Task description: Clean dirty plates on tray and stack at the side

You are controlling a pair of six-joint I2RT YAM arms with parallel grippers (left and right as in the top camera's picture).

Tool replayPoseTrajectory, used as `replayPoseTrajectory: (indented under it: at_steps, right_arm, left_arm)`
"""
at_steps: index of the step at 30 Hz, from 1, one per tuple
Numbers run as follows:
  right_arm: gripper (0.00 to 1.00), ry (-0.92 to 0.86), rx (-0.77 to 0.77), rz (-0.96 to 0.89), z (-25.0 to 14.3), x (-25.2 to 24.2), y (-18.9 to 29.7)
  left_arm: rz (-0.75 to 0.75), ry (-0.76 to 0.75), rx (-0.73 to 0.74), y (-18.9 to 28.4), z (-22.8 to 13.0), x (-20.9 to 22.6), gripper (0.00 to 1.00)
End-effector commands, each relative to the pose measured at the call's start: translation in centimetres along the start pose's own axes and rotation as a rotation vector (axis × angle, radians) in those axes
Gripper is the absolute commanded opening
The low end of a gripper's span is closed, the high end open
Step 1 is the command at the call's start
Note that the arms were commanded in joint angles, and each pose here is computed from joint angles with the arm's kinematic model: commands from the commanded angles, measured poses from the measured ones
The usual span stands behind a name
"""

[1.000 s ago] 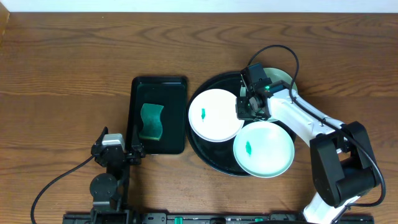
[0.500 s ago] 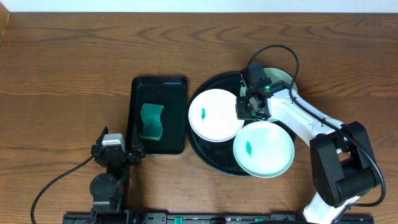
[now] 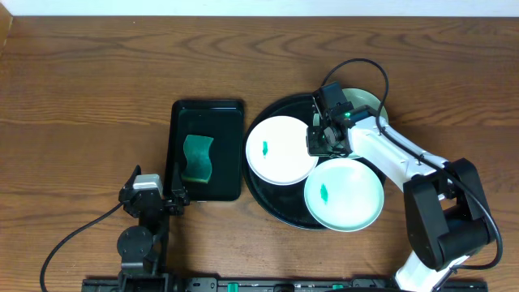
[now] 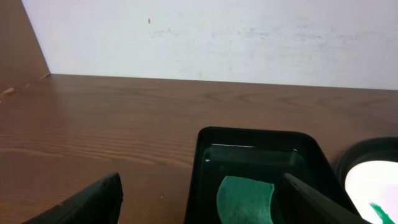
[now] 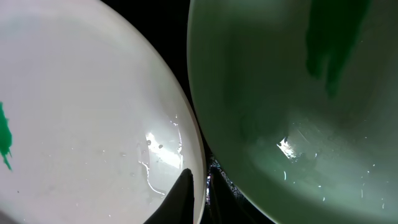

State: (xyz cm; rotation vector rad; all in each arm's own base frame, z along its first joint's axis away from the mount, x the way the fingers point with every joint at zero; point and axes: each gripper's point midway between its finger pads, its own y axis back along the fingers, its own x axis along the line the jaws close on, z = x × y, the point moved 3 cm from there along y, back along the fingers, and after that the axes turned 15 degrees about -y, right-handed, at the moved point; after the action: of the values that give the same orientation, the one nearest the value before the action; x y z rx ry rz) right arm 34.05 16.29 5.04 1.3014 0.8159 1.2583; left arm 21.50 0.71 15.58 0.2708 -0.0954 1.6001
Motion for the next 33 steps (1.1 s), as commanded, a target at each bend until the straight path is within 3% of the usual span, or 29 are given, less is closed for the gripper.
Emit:
replayPoseTrajectory:
  at_steps: [1, 9, 33]
  right_arm:
    - [0.08, 0.007, -0.008, -0.013, -0.18, -0.16, -0.09]
    - [0.02, 0.007, -0.012, -0.024, -0.18, -0.36, -0.15]
    - [0.01, 0.000, -0.013, -0.022, -0.33, -0.43, -0.39]
  left_arm:
    - [-0.006, -0.018, 0.052, -0.07, -1.50, -0.29, 0.80]
    - [-0.006, -0.018, 0.052, -0.07, -1.50, -0.29, 0.80]
    - [-0.006, -0.018, 0.052, -0.07, -1.50, -0.29, 0.80]
